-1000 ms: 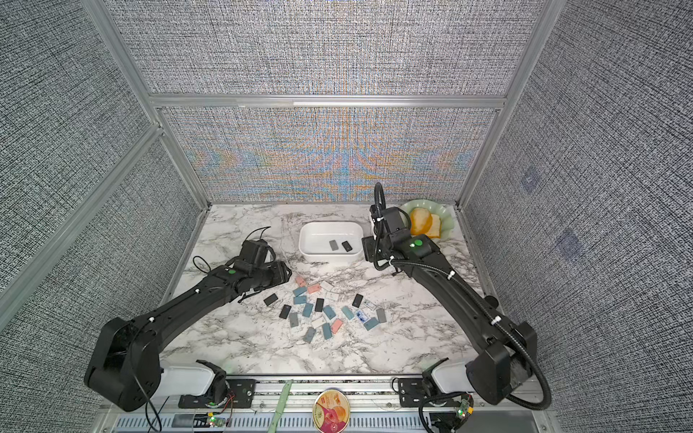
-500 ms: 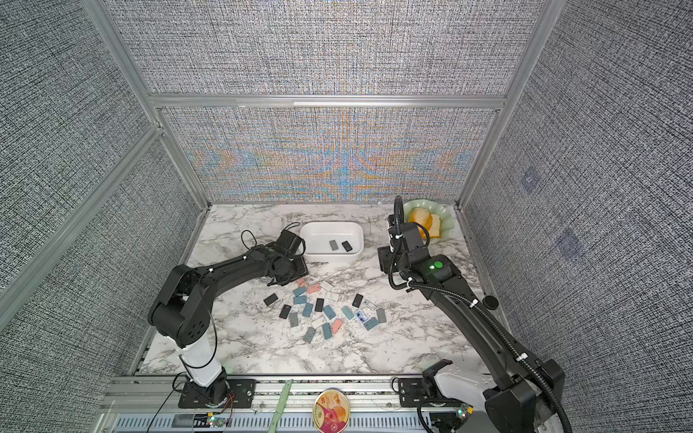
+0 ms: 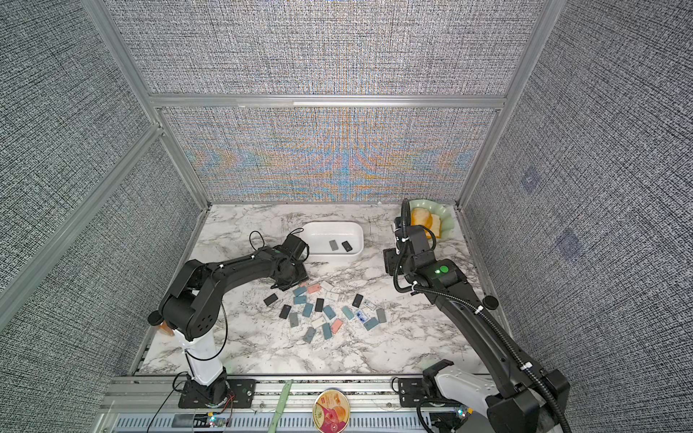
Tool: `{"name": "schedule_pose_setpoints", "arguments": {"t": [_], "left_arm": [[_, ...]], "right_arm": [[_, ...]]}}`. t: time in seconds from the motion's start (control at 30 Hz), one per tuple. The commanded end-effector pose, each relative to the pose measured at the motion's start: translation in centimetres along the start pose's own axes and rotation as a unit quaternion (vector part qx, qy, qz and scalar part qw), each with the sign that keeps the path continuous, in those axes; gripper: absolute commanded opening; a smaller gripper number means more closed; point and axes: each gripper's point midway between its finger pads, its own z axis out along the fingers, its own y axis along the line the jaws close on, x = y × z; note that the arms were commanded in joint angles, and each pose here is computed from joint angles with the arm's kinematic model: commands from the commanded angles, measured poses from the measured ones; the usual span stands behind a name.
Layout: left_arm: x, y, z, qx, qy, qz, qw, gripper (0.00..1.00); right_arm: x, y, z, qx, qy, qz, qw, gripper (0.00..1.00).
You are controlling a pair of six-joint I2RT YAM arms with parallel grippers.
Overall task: Put the eraser in the storage box
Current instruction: Pick up the eraser from the center of the board.
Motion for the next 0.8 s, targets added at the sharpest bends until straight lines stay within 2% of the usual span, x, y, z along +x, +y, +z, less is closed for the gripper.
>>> {"name": "schedule_pose_setpoints", "arguments": {"t": [0.0,0.27,0.43,0.77], "left_arm": [[-0.4,-0.1,0.3,-0.004,-0.006,-0.004,1.0,0.56],[0.3,-0.4,1.1,-0.003,0.018,0.013,1.0,0.5],[1.2,0.3,1.6,-0.008,0.033,0.019,0.999,0.43],[2.2,0.5,2.7,-0.021,0.059,0.043,0.997,0.38]], "right_arm": [[-0.1,0.1,0.2,-0.003,-0.003,0.005,1.0,0.67],[0.0,-0.1,0.1,0.0,-0.003,0.006,1.0,0.67],[0.0,-0.2,0.0,0.001,-0.002,0.006,1.0,0.67],[0.5,-0.3,-0.1,0.002,-0.002,0.012,1.0,0.67]]}}
